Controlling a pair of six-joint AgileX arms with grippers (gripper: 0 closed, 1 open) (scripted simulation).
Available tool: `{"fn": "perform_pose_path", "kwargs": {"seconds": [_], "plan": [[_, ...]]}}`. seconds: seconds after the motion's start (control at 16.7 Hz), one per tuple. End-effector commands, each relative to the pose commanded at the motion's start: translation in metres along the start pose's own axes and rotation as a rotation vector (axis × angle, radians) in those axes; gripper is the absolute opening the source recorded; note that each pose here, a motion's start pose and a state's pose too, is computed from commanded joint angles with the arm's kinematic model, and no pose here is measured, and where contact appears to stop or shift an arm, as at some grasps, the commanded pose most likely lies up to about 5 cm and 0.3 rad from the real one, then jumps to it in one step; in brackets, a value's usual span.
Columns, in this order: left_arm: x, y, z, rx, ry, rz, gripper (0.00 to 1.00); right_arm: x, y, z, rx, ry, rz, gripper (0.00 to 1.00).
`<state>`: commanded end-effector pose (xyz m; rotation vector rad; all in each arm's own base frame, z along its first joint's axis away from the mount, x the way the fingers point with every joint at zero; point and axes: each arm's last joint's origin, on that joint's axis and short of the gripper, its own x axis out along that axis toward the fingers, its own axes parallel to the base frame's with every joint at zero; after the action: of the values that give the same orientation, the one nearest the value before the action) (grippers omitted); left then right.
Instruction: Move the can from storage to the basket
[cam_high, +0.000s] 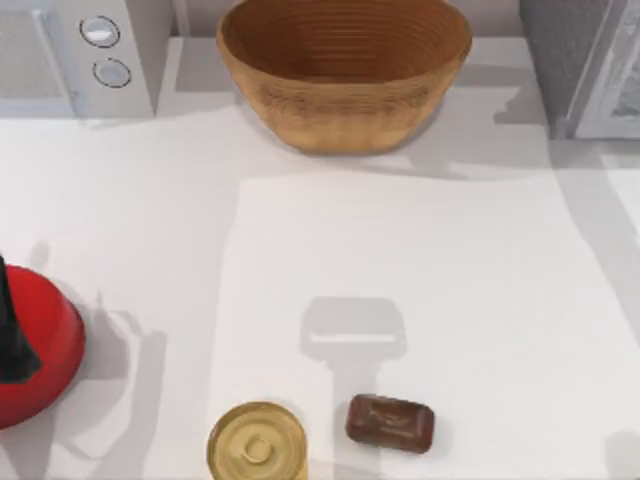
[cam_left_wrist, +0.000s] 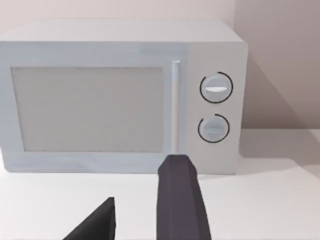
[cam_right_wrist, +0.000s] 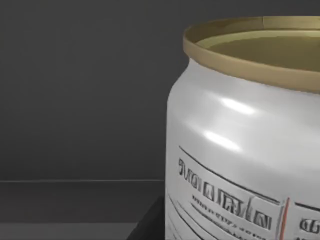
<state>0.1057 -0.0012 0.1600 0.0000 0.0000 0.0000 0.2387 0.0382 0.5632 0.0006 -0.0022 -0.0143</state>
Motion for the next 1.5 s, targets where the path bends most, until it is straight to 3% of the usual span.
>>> {"fn": "perform_pose_path", "kwargs": {"seconds": [0.18, 0.6, 0.9, 1.2, 1.5], "plan": [[0.000, 0.000, 0.000, 0.000, 0.000, 0.000, 1.00, -0.022, -0.002, 0.004, 0.001, -0.007, -0.001, 0.00], [0.000, 0.000, 0.000, 0.000, 0.000, 0.000, 1.00, -0.025, -0.003, 0.002, 0.003, -0.010, 0.000, 0.00], [0.000, 0.000, 0.000, 0.000, 0.000, 0.000, 1.00, -0.056, -0.008, -0.017, 0.013, -0.048, 0.031, 0.00], [0.000, 0.000, 0.000, 0.000, 0.000, 0.000, 1.00, -0.093, -0.018, -0.074, 0.016, -0.061, 0.062, 0.00], [0.000, 0.000, 0.000, 0.000, 0.000, 0.000, 1.00, -0.124, -0.027, -0.171, 0.012, -0.057, 0.073, 0.00]]}}
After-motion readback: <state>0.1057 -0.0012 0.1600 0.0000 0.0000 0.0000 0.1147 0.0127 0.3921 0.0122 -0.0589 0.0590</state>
